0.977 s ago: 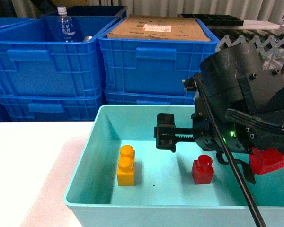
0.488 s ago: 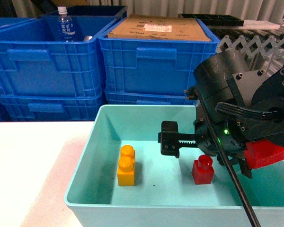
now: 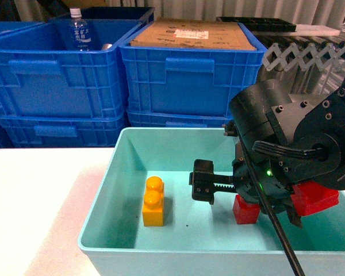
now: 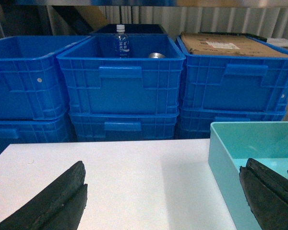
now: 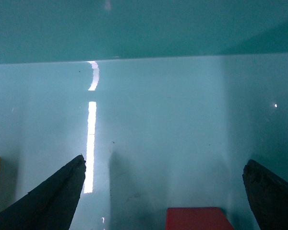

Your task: Pick red block from blue box to shelf

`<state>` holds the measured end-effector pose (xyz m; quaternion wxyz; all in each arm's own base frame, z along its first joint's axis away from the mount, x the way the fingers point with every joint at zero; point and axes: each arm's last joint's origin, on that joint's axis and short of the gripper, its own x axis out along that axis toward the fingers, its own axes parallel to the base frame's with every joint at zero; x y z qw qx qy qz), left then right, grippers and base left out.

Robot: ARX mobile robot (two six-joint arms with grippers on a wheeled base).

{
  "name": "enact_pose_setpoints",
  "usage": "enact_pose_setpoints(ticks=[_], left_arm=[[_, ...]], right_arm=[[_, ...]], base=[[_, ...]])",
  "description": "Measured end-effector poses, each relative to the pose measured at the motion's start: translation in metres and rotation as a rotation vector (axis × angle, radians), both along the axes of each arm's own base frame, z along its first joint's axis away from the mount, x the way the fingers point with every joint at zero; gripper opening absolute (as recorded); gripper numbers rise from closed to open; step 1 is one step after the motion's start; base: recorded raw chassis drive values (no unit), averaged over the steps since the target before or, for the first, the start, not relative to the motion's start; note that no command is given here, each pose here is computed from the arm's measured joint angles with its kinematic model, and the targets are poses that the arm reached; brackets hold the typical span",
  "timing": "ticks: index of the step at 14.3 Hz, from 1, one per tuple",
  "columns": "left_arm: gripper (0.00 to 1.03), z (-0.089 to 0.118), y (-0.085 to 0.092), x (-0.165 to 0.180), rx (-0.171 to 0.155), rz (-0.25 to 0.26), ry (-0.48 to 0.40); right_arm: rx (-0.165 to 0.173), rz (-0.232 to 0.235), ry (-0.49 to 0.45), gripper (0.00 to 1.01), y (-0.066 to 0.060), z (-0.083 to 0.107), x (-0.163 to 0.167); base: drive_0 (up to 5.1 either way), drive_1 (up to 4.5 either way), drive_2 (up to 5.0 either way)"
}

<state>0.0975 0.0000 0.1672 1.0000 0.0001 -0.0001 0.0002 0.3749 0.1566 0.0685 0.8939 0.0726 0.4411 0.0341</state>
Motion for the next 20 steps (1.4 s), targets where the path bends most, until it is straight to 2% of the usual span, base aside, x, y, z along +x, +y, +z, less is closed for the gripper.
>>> enact_pose_setpoints(ticks=[2, 4, 6, 10, 11, 15, 17, 18, 20], left_arm=[[0.98, 0.000, 0.000, 0.000, 0.000, 0.000, 0.000], [0.98, 0.000, 0.000, 0.000, 0.000, 0.000, 0.000], [0.98, 0.000, 0.000, 0.000, 0.000, 0.000, 0.000], [0.98, 0.000, 0.000, 0.000, 0.000, 0.000, 0.000], [0.98, 0.000, 0.000, 0.000, 0.000, 0.000, 0.000], [0.98, 0.000, 0.000, 0.000, 0.000, 0.000, 0.000], [0.98, 0.000, 0.000, 0.000, 0.000, 0.000, 0.000], [0.98, 0.000, 0.000, 0.000, 0.000, 0.000, 0.000], [0.98, 0.000, 0.000, 0.000, 0.000, 0.000, 0.000]], right_arm=[[-0.021, -0.009, 0.010, 0.98, -0.001, -0.008, 0.000], [-0.026, -0.012, 0.018, 0.98, -0.002, -0.009, 0.002], [-0.038, -0.019, 0.017, 0.81, -0.005, -0.011, 0.003], [-0.054, -0.027, 0.015, 0.33, -0.008, -0.015, 0.005], [-0.053, -0.024, 0.015, 0.28, -0.008, -0.014, 0.006], [-0.034, 0.005, -0.003, 0.28, -0.007, -0.012, 0.007], [-0.007, 0.009, -0.025, 0.28, -0.018, 0.004, 0.013], [0.000, -0.004, -0.081, 0.28, -0.027, 0.025, 0.020], [0.033, -0.061, -0.307, 0.27, -0.057, 0.099, 0.034]], base=[[0.0, 0.00, 0.0], [0.0, 0.00, 0.0], [0.0, 0.00, 0.0], [0.0, 0.00, 0.0], [0.0, 0.00, 0.0], [0.0, 0.00, 0.0], [0.0, 0.00, 0.0], [0.0, 0.00, 0.0], [0.0, 0.00, 0.0]])
